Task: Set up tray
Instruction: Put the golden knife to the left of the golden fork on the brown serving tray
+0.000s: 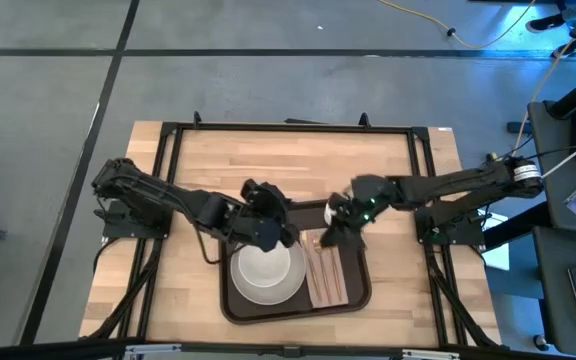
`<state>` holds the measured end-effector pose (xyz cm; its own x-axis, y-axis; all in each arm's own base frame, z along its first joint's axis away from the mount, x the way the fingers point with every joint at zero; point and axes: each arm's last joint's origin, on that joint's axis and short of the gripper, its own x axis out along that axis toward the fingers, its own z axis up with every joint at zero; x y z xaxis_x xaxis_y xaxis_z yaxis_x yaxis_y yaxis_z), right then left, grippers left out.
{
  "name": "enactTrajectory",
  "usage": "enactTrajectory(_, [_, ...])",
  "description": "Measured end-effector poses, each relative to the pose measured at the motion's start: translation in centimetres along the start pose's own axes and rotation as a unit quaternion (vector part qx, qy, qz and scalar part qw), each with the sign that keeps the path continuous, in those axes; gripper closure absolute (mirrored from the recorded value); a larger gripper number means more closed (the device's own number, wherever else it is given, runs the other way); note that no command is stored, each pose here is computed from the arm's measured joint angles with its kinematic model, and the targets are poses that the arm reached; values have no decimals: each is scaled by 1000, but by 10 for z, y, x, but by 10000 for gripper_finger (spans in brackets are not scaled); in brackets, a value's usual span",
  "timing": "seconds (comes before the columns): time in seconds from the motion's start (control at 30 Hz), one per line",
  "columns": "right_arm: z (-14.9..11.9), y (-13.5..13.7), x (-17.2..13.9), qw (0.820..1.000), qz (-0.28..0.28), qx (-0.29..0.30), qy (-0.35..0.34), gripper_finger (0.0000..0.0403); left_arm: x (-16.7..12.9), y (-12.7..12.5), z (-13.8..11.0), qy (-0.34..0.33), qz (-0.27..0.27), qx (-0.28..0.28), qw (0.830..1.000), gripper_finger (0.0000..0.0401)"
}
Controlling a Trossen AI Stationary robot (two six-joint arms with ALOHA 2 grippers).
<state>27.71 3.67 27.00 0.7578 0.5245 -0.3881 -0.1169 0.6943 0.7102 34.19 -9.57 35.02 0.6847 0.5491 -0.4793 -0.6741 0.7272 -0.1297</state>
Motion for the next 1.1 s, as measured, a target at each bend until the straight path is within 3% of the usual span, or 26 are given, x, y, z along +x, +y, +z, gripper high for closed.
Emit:
enactTrajectory(0.07, [-9, 12, 2, 1000, 5, -1, 8, 287, -5, 6, 1, 11, 6, 0, 1000, 368])
enactTrajectory(0.13, [-16, 21, 3, 999, -28, 34, 14, 291, -9, 13, 0, 31, 15, 8, 999, 368])
enactTrajectory(0.2, [-23, 31, 1, 994, -97, 47, 29, 299, -12, 21, -1, 53, 28, 13, 998, 368])
enactTrajectory(0.3, [-31, 46, 0, 971, -232, 39, 41, 315, -14, 38, -2, 96, 59, 37, 993, 368])
enactTrajectory(0.4, [-34, 59, 7, 948, -314, 53, 17, 331, -15, 53, -5, 149, 93, 65, 982, 368])
enactTrajectory(0.63, [-35, 55, 56, 920, -362, 145, -33, 358, -21, 73, -13, 255, 132, 151, 946, 368])
enactTrajectory(0.97, [-61, 12, 124, 870, -421, 256, -20, 369, -27, 76, -13, 275, 100, 271, 917, 368])
enactTrajectory(1.1, [-70, 3, 138, 865, -413, 286, 11, 369, -27, 76, -13, 278, 91, 298, 909, 368])
